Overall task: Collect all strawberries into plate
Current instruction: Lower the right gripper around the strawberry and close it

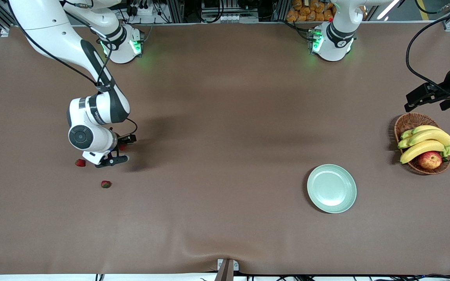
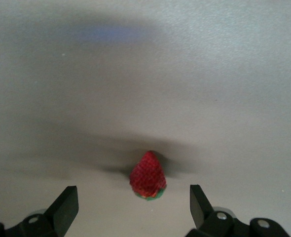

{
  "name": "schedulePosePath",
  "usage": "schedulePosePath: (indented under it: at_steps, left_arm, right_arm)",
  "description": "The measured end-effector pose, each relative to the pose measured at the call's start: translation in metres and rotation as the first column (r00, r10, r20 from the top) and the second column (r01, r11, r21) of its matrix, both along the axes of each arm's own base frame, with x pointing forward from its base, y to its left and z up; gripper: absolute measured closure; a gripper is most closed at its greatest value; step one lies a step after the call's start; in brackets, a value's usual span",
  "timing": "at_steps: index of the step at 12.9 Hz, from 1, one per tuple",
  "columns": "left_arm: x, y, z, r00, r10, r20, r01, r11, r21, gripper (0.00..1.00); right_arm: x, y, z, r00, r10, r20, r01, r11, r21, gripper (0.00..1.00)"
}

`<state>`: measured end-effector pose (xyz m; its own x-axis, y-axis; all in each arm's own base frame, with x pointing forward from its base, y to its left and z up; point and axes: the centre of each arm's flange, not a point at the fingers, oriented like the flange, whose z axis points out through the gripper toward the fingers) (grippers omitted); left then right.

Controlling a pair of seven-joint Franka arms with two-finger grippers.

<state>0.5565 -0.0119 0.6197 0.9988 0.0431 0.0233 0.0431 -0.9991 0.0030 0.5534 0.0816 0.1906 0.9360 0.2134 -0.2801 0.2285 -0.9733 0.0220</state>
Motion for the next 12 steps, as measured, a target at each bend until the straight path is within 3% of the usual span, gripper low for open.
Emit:
schedulePosePath:
  at_steps: [4,12]
  left_arm:
    - [0.0,0.002,0.0,1.0,0.001,0.0,-0.001,1.0,0.0,0.0]
    - [0.003,0.003,-0.005,1.0,-0.001,-0.01,0.001,1.0,0.0,0.0]
  right_arm:
    - [0.004,-0.01,-0.004,1.0,-0.016,0.024,0.016,1.0,0.004,0.0]
    - [0.002,-0.009,-0.017,1.0,-0.015,0.015,0.015,1.0,0.003,0.0]
